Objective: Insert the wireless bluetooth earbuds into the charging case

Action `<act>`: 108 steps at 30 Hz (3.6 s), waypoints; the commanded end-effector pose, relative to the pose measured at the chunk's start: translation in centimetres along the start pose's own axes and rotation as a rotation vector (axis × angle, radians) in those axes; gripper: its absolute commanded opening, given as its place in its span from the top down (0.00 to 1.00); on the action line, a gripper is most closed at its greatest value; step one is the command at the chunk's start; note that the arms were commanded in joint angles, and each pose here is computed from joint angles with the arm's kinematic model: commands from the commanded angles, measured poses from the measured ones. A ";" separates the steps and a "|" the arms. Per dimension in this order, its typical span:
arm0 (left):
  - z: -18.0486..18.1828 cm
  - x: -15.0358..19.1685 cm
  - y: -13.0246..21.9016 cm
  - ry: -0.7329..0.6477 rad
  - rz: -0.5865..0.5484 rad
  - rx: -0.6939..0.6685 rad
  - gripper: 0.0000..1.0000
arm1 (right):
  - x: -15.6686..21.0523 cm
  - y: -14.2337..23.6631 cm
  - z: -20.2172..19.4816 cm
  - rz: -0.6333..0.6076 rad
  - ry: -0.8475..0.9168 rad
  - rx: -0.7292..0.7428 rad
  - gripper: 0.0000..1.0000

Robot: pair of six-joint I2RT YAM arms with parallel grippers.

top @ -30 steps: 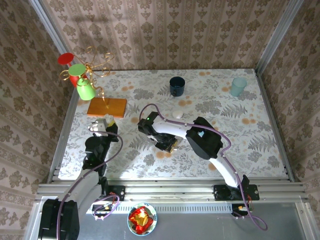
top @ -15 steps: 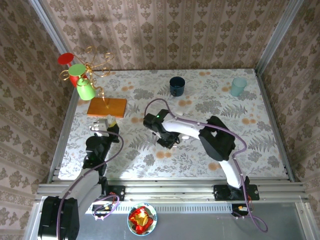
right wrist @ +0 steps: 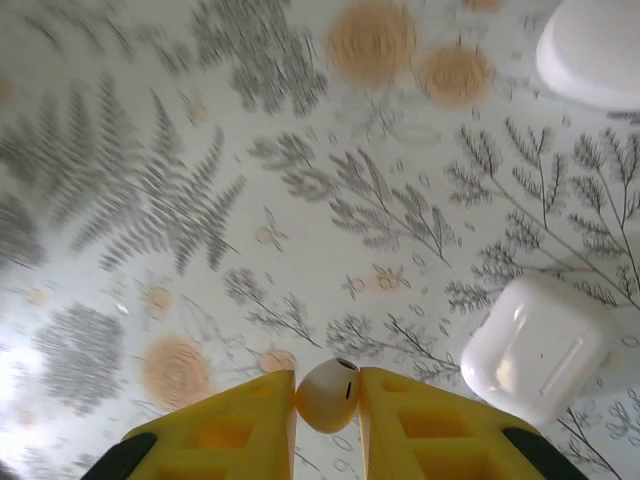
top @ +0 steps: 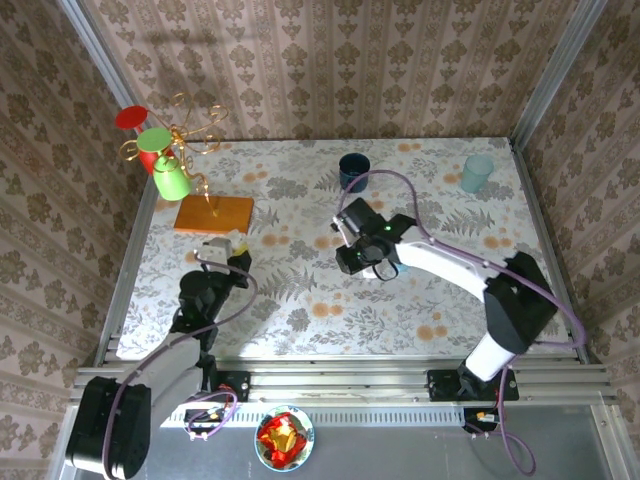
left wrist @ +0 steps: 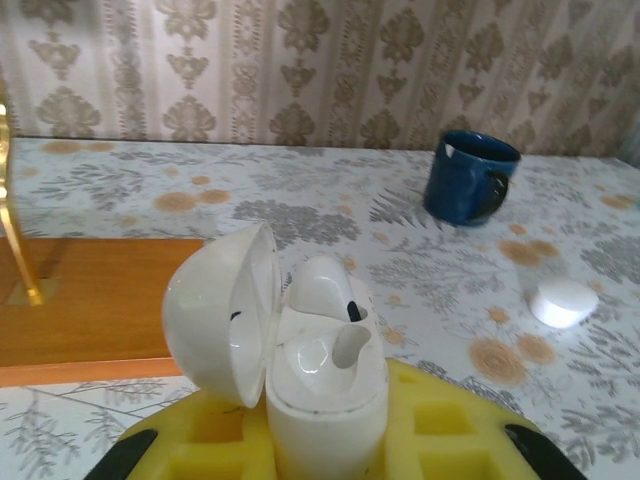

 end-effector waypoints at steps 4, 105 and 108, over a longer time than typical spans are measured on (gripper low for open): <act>-4.4 -1.7 -1.1 -0.176 -0.070 0.216 1.00 | -4.1 3.8 1.4 -0.366 -0.073 -0.193 0.76; -13.8 0.5 -6.1 -0.284 -0.065 0.545 1.00 | -5.7 6.1 3.8 -0.554 -0.120 -0.491 0.62; -13.4 0.7 -6.1 -0.304 -0.065 0.520 1.00 | -5.7 7.5 3.0 -0.598 -0.138 -0.427 0.62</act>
Point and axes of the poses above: each hand's point on the last joint's axis, 136 mm out from that joint toward the fingers, its own y axis back along the fingers, its own z axis along the line the jaws close on, x = y × z, the point moved 5 cm from there along y, back along the fingers, and after that the axes turned 10 degrees about y, right-handed, at the moved point
